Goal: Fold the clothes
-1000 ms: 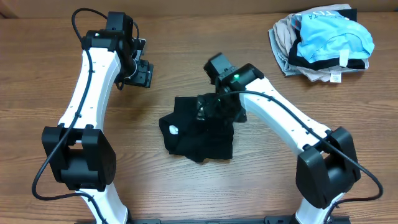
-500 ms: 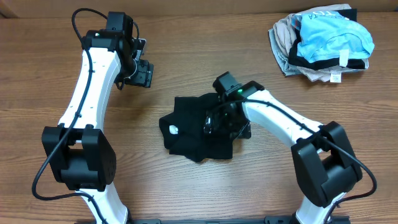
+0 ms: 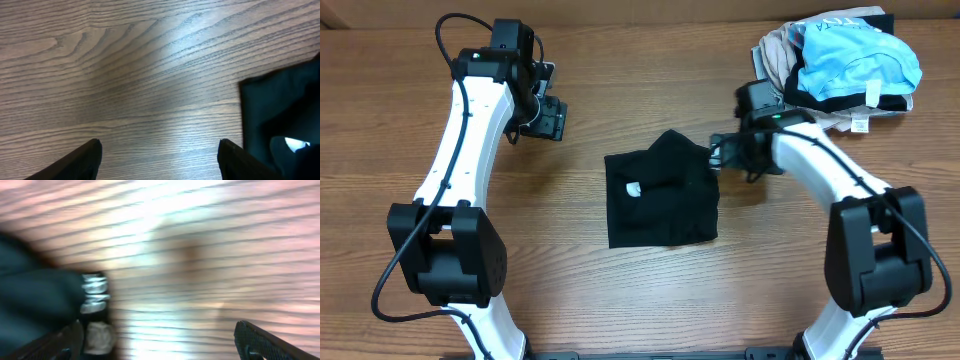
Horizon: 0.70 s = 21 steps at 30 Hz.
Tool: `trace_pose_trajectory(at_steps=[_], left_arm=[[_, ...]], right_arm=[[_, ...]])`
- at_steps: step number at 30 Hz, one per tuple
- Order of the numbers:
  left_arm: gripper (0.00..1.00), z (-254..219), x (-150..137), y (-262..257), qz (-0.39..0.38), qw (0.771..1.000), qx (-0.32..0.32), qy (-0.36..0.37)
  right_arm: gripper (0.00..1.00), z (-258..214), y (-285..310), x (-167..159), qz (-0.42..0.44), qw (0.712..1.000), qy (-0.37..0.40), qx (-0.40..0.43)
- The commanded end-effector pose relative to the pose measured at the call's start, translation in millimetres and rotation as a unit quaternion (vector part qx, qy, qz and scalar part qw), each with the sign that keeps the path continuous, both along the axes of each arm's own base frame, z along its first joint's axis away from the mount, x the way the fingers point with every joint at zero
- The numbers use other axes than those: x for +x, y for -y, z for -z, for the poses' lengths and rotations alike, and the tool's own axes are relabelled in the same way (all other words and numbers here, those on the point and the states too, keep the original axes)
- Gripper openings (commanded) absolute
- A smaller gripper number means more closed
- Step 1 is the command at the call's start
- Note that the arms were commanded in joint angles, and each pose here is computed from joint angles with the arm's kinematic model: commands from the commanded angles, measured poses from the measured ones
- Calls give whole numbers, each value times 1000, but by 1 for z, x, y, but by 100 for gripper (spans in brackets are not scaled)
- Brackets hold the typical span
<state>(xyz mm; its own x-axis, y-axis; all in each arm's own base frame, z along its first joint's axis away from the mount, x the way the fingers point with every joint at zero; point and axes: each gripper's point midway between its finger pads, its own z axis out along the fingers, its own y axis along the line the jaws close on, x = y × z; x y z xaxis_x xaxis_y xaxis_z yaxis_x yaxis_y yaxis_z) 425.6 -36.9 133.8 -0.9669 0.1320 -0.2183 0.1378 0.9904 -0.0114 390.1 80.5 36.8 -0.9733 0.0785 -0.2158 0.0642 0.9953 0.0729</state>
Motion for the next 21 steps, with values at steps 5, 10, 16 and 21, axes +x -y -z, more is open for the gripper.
trace_pose_trajectory(at_steps=[5, 10, 16, 21], left_arm=[[75, -11, 16, -7, -17, 999, -2, 35], [80, -14, 25, -28, -60, 997, -7, 52], [83, -14, 25, -73, -141, 988, -13, 55], [94, -14, 21, -106, -185, 981, -14, 55]], right_arm=[[100, -80, -44, 21, -66, 995, 54, 47], [100, -104, -115, -1, -125, 988, 58, 72], [100, -90, -184, -39, -164, 983, 55, 58], [100, -75, -210, -47, -149, 985, 83, 15]])
